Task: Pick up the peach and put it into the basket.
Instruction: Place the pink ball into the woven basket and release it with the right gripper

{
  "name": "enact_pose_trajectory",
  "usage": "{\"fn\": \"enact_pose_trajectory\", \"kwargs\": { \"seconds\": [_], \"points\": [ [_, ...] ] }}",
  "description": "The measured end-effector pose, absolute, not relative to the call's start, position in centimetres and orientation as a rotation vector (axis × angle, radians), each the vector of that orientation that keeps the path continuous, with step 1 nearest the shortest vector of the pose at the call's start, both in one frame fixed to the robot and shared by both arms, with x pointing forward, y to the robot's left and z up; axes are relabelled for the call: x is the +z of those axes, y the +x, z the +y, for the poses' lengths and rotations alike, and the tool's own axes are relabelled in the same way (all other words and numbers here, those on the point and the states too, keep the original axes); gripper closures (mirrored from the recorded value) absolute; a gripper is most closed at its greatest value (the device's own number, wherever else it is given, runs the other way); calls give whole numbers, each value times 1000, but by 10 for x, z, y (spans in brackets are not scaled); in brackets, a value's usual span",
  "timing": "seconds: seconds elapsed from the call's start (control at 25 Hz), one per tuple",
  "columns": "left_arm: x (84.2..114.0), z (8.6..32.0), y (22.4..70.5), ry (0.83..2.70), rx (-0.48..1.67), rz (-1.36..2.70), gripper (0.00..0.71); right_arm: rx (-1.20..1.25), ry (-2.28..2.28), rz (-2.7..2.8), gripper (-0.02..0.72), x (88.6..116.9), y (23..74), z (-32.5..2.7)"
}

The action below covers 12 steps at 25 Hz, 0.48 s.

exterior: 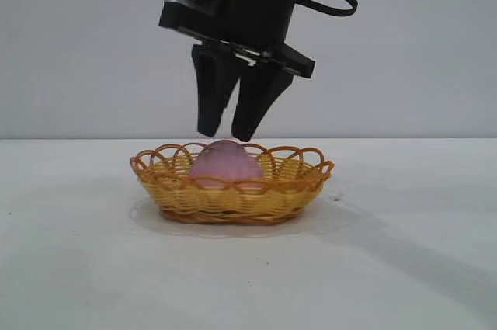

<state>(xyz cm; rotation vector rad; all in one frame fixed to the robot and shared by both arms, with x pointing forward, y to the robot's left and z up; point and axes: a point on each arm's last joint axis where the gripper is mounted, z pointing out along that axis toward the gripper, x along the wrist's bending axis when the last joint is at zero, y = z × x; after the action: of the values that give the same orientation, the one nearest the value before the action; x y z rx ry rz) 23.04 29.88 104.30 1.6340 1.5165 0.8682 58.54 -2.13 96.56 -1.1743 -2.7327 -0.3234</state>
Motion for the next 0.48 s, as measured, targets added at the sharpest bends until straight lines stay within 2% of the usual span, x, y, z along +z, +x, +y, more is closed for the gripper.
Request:
{"fn": "enact_pose_trajectory", "kwargs": {
  "seconds": [0.12, 0.48],
  "points": [
    [1043, 299, 230, 1634, 868, 1517, 402, -273, -1347, -2721, 286, 976, 599, -47],
    [1043, 299, 230, 1634, 868, 1517, 402, -196, -1893, -2438, 286, 978, 656, -175]
  ]
}}
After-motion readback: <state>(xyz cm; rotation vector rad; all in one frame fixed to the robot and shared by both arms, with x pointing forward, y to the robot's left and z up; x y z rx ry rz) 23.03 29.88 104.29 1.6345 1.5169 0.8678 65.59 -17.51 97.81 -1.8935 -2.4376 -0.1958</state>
